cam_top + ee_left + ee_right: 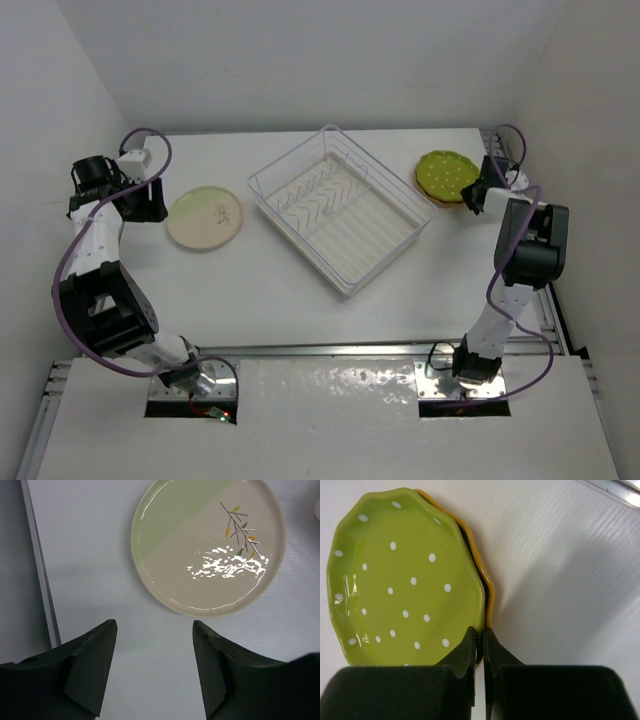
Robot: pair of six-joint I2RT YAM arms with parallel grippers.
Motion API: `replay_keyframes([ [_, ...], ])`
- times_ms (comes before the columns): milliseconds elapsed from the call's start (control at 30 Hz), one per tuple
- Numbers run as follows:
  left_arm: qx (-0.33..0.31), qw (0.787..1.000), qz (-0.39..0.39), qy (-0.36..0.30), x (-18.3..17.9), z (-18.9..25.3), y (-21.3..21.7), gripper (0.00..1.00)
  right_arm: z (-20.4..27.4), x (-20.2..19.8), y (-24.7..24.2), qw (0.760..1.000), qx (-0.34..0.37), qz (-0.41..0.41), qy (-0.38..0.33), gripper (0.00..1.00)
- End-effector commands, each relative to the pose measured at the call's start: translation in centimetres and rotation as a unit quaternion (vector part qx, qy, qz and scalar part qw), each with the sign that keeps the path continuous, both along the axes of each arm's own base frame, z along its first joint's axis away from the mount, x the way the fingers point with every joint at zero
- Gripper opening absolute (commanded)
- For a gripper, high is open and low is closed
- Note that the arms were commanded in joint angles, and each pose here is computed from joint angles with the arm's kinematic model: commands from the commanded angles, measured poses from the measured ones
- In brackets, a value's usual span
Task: Unload the plates from the dish rack
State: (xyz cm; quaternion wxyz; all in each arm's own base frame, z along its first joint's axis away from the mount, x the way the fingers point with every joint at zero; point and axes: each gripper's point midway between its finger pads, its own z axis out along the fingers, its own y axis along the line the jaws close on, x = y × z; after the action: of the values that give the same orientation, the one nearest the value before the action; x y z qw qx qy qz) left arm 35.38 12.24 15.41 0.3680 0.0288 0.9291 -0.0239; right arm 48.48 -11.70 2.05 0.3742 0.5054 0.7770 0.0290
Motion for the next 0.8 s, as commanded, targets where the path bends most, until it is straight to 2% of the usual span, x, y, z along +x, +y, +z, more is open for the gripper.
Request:
replay_keyframes([
  [0,0.012,1.000,-0.005,-0.028,1.1,1.7,0.1,0.60,4.7,1.7,-0.4,0.995,0.013,-0.036,-0.096,0.00],
  [233,0.012,1.000,-0.005,-0.028,1.1,1.5,0.1,0.60,6.4,1.7,-0.3,0.986,0.044,-0.072,-0.145,0.00],
  [433,0.015,0.999,-0.004,-0.030,1.1,1.7,0.1,0.60,5.5,1.0,-0.6,0.990,0.031,-0.073,-0.119,0.00],
  [633,0.012,0.999,-0.005,-0.030,1.2,1.6,0.0,0.60,4.4,1.1,-0.9,0.995,-0.001,-0.041,-0.088,0.00],
  [733,0.012,0.999,-0.005,-0.031,1.3,1.7,0.1,0.60,4.2,1.5,-0.5,0.997,-0.006,-0.013,-0.080,0.17],
  [767,0.013,0.999,-0.005,-0.031,1.3,1.7,0.1,0.60,4.2,1.7,-0.3,0.997,-0.003,-0.005,-0.080,0.28],
])
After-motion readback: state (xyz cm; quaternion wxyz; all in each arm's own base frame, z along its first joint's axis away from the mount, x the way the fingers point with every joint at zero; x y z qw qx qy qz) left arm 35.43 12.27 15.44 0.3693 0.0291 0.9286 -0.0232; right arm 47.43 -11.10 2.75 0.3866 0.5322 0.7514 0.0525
